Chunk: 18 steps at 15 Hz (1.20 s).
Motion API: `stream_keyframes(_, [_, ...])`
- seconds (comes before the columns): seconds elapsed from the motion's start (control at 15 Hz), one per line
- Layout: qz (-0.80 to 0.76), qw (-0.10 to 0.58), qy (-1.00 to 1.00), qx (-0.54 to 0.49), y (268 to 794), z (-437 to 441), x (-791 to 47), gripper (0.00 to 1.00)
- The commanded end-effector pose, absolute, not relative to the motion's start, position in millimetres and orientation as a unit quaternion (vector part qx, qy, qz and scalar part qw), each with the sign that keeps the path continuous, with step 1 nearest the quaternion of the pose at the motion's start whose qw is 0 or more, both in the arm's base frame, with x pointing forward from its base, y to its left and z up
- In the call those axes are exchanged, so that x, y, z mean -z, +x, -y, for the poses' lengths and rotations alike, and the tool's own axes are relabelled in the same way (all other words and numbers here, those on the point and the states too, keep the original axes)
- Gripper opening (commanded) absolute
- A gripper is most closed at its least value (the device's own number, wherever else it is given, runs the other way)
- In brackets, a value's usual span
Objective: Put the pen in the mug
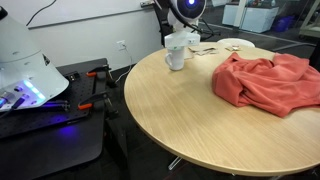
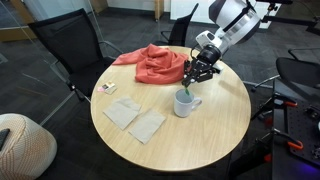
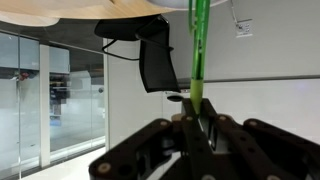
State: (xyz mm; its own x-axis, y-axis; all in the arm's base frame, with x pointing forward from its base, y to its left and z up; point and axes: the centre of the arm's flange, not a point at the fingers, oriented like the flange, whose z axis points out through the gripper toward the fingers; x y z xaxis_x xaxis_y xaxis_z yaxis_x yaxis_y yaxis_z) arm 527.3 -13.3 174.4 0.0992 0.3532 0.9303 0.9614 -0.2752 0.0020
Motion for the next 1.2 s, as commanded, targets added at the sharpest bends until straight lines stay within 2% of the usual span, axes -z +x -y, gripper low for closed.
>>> stream_keyframes(0.0, [0.496,0.329,-0.667,0.449,514,14,-153,0.03])
stream_keyframes(0.13, [0.495,0.327,-0.672,0.444,511,16,-147,0.03])
stream_keyframes(0.2, [0.494,0.326,-0.674,0.441,509,17,-145,0.06])
stream_keyframes(0.27, [0.494,0.326,-0.675,0.44,509,17,-144,0.37])
stream_keyframes(0.33, [0.493,0.326,-0.676,0.44,507,17,-143,0.38])
stream_keyframes(0.87, [0.491,0.323,-0.678,0.441,506,19,-144,0.97])
stream_keyframes(1.13, [0.492,0.322,-0.677,0.443,513,17,-147,1.0])
